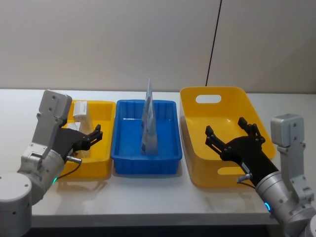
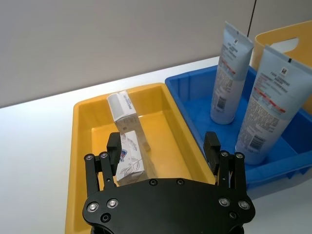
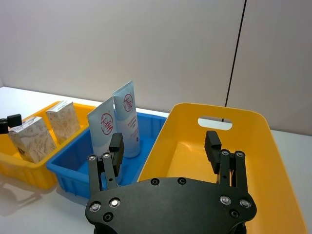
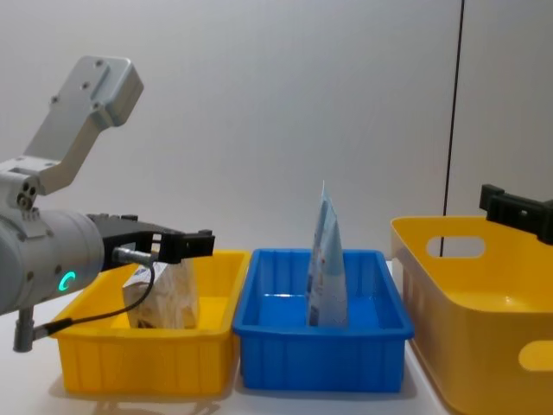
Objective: Bimanual collaborative sorting of washing and personal care products
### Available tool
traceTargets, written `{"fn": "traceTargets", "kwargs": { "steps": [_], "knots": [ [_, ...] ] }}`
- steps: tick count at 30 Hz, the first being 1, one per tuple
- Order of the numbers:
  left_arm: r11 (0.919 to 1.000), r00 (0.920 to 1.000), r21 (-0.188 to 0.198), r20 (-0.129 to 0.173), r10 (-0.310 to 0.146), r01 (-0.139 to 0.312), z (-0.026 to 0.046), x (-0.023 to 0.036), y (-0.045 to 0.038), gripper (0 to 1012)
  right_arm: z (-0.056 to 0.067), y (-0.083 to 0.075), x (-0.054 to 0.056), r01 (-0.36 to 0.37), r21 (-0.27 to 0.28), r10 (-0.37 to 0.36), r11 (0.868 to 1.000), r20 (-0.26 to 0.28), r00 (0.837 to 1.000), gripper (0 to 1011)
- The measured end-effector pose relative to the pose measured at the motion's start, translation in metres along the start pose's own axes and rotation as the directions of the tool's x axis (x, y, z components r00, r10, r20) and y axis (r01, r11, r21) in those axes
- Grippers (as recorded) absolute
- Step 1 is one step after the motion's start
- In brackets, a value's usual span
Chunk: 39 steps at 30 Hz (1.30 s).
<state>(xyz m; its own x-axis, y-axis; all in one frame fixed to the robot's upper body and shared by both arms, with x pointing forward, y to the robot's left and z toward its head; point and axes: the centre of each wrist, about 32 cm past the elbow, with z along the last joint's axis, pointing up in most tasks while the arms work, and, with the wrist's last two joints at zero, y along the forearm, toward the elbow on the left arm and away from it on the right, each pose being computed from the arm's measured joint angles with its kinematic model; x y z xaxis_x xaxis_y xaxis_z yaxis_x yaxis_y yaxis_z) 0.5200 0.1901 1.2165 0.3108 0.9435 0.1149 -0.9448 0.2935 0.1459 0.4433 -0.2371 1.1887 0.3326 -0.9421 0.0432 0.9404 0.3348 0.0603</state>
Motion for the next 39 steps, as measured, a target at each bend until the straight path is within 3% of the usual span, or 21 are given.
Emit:
{"fn": "traceTargets", "kwargs": {
  "steps": [12,28,39],
  "knots": [
    [0.9987,0.9996,0.046,-0.017,0.024,-0.023,-0.0049,0.0043,-0.0039,1001,0.0,0.0,0.0,0.0,0.0,0.0,1.0,0.0,1.0,1002],
    [0.9941,0.9989,0.102,-0.027,0.038,-0.035,-0.0156,0.0165,-0.0134,1001,0.0,0.0,0.0,0.0,0.0,0.0,1.0,0.0,1.0,1002],
    [0.9932,0.9979,0.111,-0.05,0.041,-0.036,-0.0231,0.0241,-0.0229,1001,0.0,0.0,0.0,0.0,0.0,0.0,1.0,0.0,1.0,1002]
  ]
}}
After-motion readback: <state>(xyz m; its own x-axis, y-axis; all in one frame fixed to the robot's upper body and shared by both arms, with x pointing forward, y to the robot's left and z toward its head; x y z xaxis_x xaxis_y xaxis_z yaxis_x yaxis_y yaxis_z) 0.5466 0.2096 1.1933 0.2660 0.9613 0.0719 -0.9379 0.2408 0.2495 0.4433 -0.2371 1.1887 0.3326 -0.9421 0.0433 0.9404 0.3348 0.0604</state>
